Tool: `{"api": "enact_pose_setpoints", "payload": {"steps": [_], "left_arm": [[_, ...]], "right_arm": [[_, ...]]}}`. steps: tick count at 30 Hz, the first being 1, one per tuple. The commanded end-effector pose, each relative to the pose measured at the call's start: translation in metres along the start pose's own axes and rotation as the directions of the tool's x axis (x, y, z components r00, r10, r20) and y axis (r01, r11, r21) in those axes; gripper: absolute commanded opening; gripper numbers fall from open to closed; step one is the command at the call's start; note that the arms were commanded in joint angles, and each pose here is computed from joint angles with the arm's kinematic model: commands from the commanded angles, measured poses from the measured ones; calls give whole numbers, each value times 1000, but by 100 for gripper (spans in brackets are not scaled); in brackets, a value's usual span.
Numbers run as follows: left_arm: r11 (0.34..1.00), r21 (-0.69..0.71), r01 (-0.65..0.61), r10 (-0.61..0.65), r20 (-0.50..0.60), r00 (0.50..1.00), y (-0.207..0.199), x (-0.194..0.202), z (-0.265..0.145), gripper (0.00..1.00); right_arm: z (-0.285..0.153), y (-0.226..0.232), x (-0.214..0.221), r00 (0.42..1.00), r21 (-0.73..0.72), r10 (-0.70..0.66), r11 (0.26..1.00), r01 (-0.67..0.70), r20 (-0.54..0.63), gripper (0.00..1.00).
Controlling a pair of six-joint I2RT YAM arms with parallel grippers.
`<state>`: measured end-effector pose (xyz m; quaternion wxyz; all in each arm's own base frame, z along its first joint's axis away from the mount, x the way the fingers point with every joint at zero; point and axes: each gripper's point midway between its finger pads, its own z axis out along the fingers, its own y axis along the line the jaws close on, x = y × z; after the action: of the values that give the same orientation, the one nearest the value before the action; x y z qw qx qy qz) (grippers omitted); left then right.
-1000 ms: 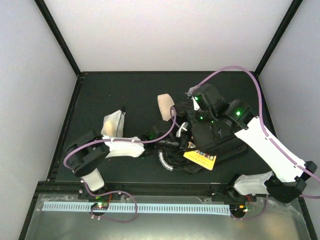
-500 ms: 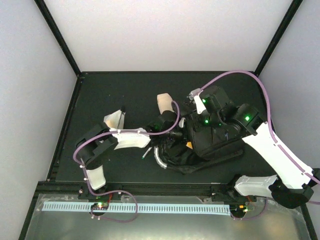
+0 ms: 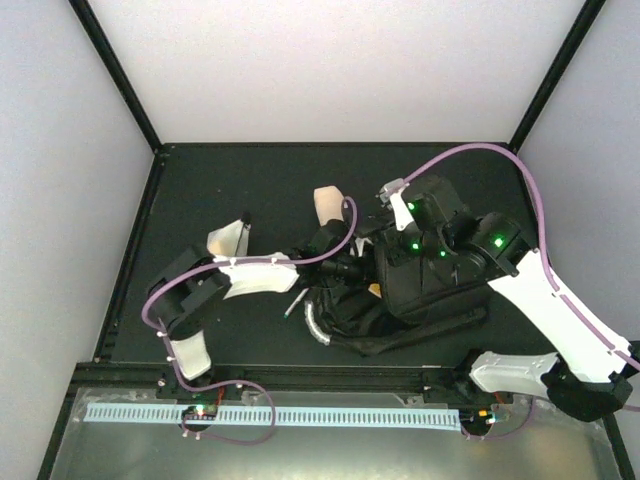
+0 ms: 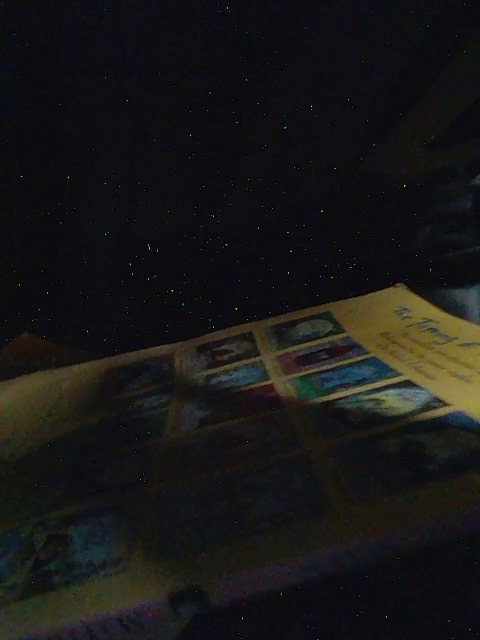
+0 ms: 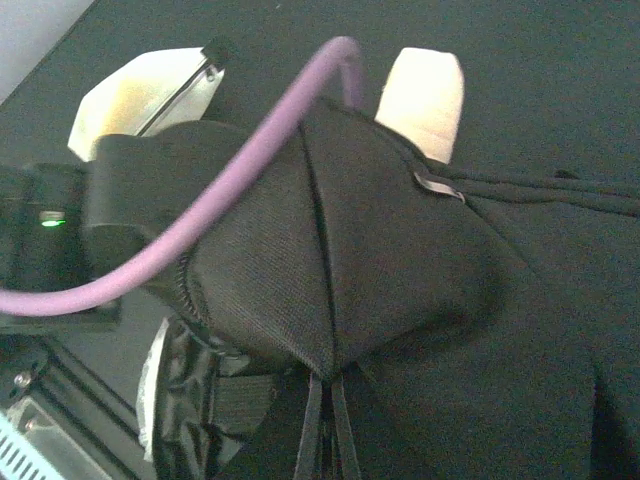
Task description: Pack the student bag
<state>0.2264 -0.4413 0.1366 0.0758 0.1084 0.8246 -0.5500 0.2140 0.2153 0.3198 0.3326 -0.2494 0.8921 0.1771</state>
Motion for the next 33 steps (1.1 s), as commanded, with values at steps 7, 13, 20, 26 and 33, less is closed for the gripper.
{"api": "enact_pose_setpoints", "payload": {"steps": [7,13,20,26,33], "left_arm": [[987,-111,-114,125,100,987,-24,6,-67,82],[972,-193,-135,159,113,981,-22,27,-109,82],[910,-371,-186,261,164,951,-14,42,-173,86],[851,-514,-111,233,179,956,28,49,-195,99],[948,-310,-70,108,109,988,36,66,-156,94]], "right_arm": [[-11,-46,-26,978,191,114,971,-147,173,2],[-16,-56,-29,965,211,139,960,-186,220,2],[-23,-49,-39,952,160,142,969,-190,271,2],[-34,-40,-48,939,106,125,980,-166,320,3],[-43,-40,-48,925,89,136,980,-178,355,3]]}}
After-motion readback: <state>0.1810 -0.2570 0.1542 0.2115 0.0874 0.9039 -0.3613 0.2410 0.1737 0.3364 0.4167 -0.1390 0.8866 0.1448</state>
